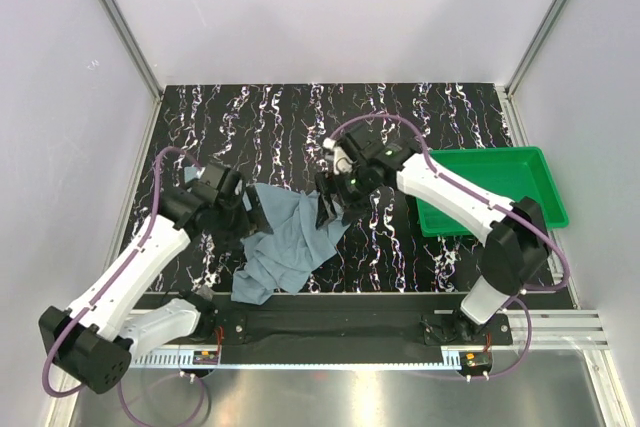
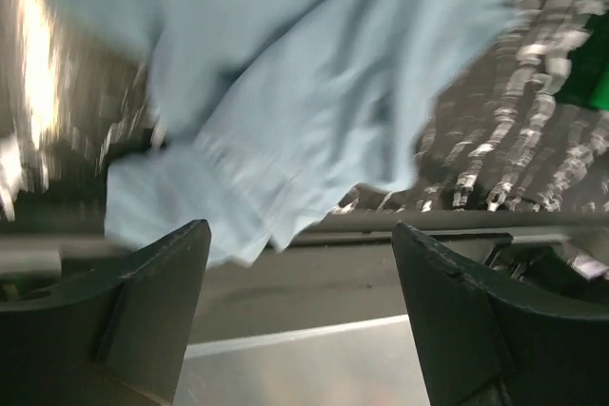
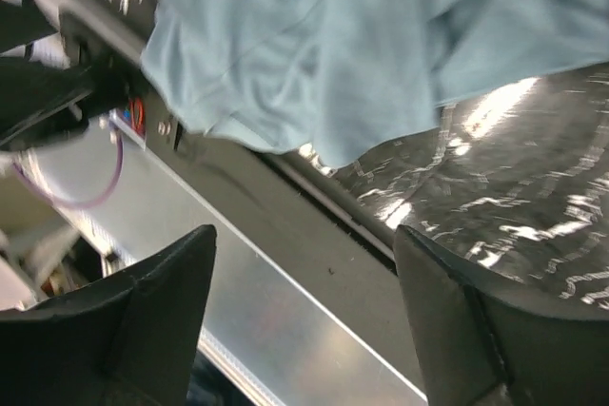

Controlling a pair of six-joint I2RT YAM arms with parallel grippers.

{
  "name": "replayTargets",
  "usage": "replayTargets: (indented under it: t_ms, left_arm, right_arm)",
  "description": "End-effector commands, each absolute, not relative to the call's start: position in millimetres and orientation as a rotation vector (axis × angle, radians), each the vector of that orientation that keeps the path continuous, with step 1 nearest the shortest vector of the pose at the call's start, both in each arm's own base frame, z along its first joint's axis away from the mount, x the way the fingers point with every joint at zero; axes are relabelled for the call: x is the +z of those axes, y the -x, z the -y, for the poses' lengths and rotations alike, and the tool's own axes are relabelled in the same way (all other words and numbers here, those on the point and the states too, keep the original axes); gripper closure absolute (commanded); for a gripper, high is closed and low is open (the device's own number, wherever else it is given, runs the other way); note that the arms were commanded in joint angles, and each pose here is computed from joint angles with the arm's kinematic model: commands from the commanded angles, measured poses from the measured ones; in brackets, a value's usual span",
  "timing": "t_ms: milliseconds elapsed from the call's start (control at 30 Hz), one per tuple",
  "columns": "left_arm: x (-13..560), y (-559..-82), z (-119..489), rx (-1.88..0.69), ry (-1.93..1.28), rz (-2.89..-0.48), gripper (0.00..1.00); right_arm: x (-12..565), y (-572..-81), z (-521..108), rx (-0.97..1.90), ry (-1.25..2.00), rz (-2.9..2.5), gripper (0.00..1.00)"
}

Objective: Fold and stack the t-shirts
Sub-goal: Move the tshirt to the center of the board

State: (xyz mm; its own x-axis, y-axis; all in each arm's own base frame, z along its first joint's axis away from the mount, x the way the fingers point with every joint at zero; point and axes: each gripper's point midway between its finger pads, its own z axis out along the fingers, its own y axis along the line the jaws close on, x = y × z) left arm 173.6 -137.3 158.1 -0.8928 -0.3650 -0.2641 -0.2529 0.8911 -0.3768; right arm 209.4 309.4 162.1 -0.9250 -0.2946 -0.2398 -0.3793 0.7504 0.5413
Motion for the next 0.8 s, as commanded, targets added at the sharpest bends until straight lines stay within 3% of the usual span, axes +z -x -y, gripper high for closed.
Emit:
replayTargets:
  t_ms: [0,100,133,200,267,367,567,767]
  left_arm:
    - [148,-151,130,-0.473,0.81,-2.741,0.18]
    - [126,-139,132,-0.55,1.017,-2.721,0.29]
    - [126,-139,133,-0.623,1.102,-2.656,0.32]
    - [94,-121,130,-0.653,1.246,-2.666,0.35]
    - [92,-124,138,-0.844,1.383,-2.538,0.37]
    - [72,-118,140,-0.932,1.565,-2.444,0.39]
    - [58,-113,129,-0.792,1.619,-2.465,0.41]
    - [62,-122,117,-0.635,1.573,-2.483,0.62]
  right_arm:
    - [158,-185,-329,1.013,0.758,-2.793,0.23]
    - [153,-176,-343,1.069,0.917,-2.702,0.29]
    - [154,-175,-355,1.106,0.98,-2.633,0.4]
    - [145,-171,-365,1.147,1.019,-2.616,0.51]
    - [138,-171,-375,1.166,1.034,-2.611,0.53]
    - [127,-168,-383,1.194,1.035,-2.64,0.51]
    - [107,-151,-399,1.187,1.095,-2.679,0.4]
    - [86,-164,-416,1.091,1.124,-2.709,0.39]
